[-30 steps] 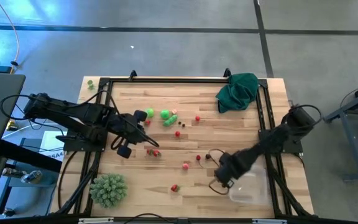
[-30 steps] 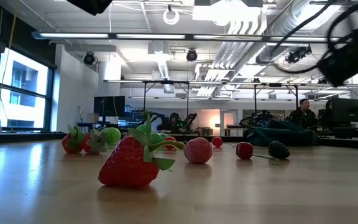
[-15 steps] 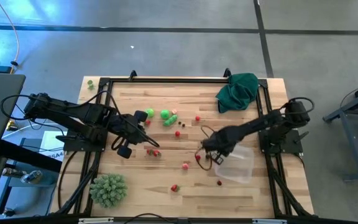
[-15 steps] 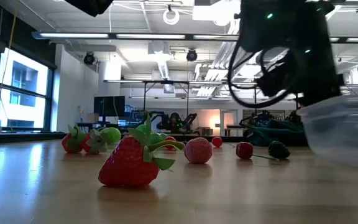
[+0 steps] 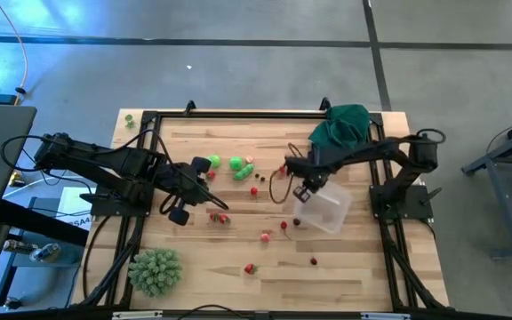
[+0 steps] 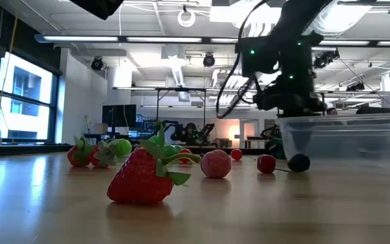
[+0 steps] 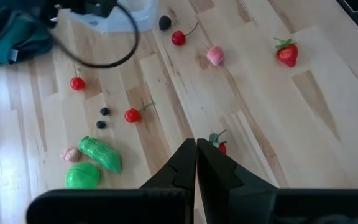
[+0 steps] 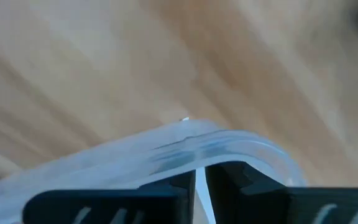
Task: Pick and placing Produce into tupperware
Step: Adjust the transparent container
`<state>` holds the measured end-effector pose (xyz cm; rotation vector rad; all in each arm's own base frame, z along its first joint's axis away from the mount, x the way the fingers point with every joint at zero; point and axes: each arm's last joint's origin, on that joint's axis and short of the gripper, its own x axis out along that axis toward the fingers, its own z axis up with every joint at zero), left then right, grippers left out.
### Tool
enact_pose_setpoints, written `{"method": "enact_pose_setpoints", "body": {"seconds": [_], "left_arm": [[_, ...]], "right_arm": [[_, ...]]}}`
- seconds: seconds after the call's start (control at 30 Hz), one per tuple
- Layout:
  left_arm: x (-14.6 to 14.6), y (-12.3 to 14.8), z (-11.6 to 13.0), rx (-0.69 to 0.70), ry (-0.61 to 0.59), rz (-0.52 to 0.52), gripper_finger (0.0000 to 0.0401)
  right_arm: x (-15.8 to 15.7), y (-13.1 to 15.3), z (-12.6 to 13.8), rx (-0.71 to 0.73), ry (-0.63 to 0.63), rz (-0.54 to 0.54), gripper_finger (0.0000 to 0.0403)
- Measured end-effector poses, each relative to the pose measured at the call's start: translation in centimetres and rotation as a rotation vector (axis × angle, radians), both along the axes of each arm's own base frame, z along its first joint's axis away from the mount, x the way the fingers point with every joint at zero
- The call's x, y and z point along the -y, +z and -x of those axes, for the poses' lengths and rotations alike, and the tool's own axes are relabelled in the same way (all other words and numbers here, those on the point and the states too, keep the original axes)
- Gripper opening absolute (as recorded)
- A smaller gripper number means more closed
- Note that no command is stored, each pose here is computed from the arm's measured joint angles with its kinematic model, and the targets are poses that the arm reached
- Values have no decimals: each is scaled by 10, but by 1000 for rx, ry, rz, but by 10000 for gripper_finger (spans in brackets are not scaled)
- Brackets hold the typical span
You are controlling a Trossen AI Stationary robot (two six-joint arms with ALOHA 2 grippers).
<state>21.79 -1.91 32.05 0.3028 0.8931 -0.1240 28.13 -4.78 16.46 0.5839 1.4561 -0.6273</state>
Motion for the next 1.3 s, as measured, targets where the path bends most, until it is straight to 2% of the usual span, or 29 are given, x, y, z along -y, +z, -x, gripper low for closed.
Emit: {"method": "enact_pose_setpoints", "body": {"seconds": [0.3, 0.43, 0.6, 0.87, 1.3], "left_arm": [[0, 0, 0, 3, 7, -9, 5], [0, 0, 0, 5, 12, -14, 5], [0, 0, 0, 6, 16, -10, 5], [0, 0, 0, 5, 17, -9, 5], [0, 0, 0, 5, 17, -9, 5]], "right_arm": [[22, 29, -34, 234, 43, 23, 25], [20, 26, -47, 214, 68, 18, 25], [14, 24, -51, 106, 123, 49, 25], [-17, 27, -58, 145, 187, -43, 25], [-55, 31, -75, 310, 202, -76, 25]]}}
